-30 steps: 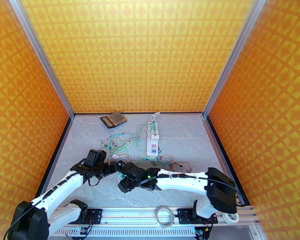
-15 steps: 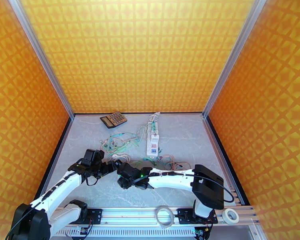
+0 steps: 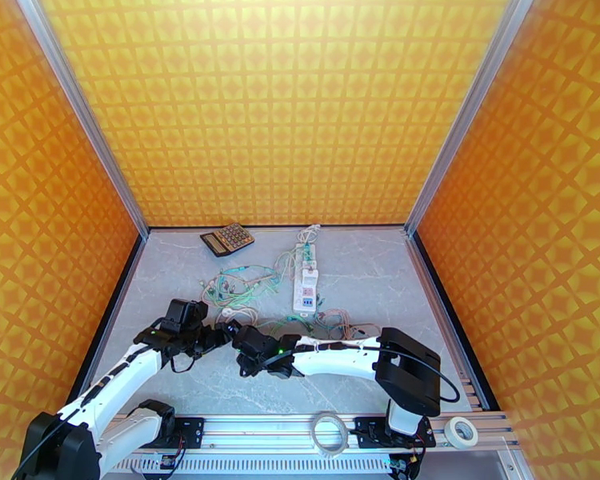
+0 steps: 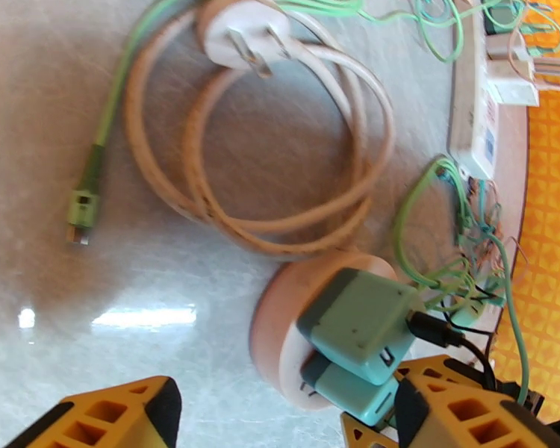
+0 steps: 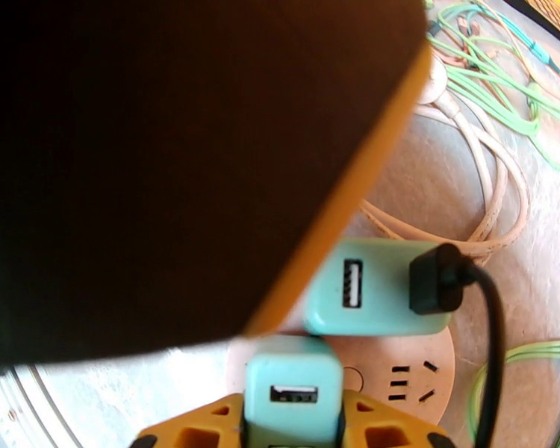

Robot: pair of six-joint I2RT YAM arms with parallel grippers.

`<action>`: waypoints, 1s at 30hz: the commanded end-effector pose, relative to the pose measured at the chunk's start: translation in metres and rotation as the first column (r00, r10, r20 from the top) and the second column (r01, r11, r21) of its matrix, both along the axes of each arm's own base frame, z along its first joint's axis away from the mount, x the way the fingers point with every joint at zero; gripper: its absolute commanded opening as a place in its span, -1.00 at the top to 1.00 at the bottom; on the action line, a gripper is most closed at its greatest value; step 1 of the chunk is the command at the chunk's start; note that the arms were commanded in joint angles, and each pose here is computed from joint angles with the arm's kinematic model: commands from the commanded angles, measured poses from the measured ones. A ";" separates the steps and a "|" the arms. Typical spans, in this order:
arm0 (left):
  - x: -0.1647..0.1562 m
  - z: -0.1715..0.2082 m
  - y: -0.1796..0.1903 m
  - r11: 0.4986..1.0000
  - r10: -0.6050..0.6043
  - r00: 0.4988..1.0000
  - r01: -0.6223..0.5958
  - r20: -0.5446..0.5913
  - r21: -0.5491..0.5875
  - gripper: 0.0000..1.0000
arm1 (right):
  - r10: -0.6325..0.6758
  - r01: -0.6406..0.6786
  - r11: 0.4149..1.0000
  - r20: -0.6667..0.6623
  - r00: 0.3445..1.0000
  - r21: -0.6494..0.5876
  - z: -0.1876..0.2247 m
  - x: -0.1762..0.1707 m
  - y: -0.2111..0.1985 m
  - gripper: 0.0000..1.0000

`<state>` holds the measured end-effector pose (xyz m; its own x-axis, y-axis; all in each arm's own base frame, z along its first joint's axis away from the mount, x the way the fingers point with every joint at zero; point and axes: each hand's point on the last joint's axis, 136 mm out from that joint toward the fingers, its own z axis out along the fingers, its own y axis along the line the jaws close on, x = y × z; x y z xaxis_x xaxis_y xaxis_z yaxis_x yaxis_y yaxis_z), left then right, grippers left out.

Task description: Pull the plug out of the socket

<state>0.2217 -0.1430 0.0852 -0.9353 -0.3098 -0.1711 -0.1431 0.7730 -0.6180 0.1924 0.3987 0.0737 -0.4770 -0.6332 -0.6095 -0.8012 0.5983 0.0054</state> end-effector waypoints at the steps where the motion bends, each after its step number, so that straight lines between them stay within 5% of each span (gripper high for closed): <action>1: 0.001 0.007 -0.012 0.995 -0.032 0.999 0.034 0.025 -0.089 -0.55 | 0.060 -0.060 0.998 0.029 0.998 0.029 0.013 0.001 -0.002 0.46; 16: 0.009 -0.014 -0.029 0.984 -0.059 0.998 0.054 -0.027 -0.167 -0.43 | 0.073 -0.072 0.996 -0.016 0.997 0.054 0.008 -0.001 -0.001 0.51; 30: -0.022 -0.067 -0.009 0.999 -0.039 0.977 0.033 -0.207 -0.034 -0.14 | 0.092 -0.091 0.994 -0.003 0.996 0.055 0.015 0.000 0.003 0.56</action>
<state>0.2305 -0.1771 0.0655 -0.9671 -0.2463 -0.0638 -0.1180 0.6562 -0.7453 0.1940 0.3934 0.0748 -0.4551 -0.6485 -0.6102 -0.8309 0.5557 0.0291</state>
